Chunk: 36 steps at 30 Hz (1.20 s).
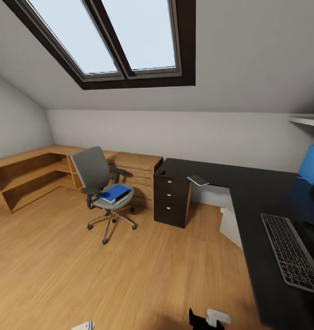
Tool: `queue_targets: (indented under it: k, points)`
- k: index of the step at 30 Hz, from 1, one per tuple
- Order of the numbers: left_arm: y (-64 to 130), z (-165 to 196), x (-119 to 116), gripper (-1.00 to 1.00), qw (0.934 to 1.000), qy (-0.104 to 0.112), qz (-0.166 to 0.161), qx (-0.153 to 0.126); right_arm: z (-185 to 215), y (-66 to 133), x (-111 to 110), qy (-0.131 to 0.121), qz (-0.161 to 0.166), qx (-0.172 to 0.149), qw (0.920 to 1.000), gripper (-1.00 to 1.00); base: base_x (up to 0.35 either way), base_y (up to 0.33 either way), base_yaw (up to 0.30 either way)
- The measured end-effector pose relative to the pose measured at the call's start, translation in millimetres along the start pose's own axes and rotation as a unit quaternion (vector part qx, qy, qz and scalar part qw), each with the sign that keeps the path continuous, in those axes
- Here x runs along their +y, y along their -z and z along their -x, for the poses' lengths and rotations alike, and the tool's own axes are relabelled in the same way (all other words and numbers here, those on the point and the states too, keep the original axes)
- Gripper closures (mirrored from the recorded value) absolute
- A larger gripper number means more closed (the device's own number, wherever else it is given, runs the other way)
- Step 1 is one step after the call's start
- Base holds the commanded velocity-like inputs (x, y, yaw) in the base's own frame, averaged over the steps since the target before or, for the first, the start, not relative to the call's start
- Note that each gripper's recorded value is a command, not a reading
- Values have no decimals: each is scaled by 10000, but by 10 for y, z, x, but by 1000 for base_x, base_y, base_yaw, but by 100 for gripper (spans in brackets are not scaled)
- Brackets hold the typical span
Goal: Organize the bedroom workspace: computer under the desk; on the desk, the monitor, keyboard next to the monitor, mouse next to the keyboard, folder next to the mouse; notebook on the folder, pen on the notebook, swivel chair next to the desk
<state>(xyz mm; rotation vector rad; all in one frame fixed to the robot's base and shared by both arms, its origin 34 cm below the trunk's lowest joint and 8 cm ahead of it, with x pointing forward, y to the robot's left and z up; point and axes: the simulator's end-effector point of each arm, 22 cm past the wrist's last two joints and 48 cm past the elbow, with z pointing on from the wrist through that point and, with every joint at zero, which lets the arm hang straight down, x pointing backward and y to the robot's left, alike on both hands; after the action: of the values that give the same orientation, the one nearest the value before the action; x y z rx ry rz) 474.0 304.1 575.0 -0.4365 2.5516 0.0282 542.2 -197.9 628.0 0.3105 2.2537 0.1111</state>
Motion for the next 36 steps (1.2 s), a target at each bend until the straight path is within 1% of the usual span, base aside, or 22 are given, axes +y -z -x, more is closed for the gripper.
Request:
queue_targets:
  k: [9,16,28,36]
  points:
    - [111,57,-2,-100,10000,5,5,2,89,86,10,5,-6,0,10000,-100,262,0,3]
    - [193,98,-6,-100,10000,6,7,3,151,151,24,6,-7,4,10000,-100,48,24,0]
    - [334,164,-9,-100,10000,7,8,-2,251,266,48,7,-7,6,10000,-100,12,113,0]
    - [428,200,-12,-100,10000,-1,3,-3,314,344,62,7,-7,1,10000,-100,224,175,0]
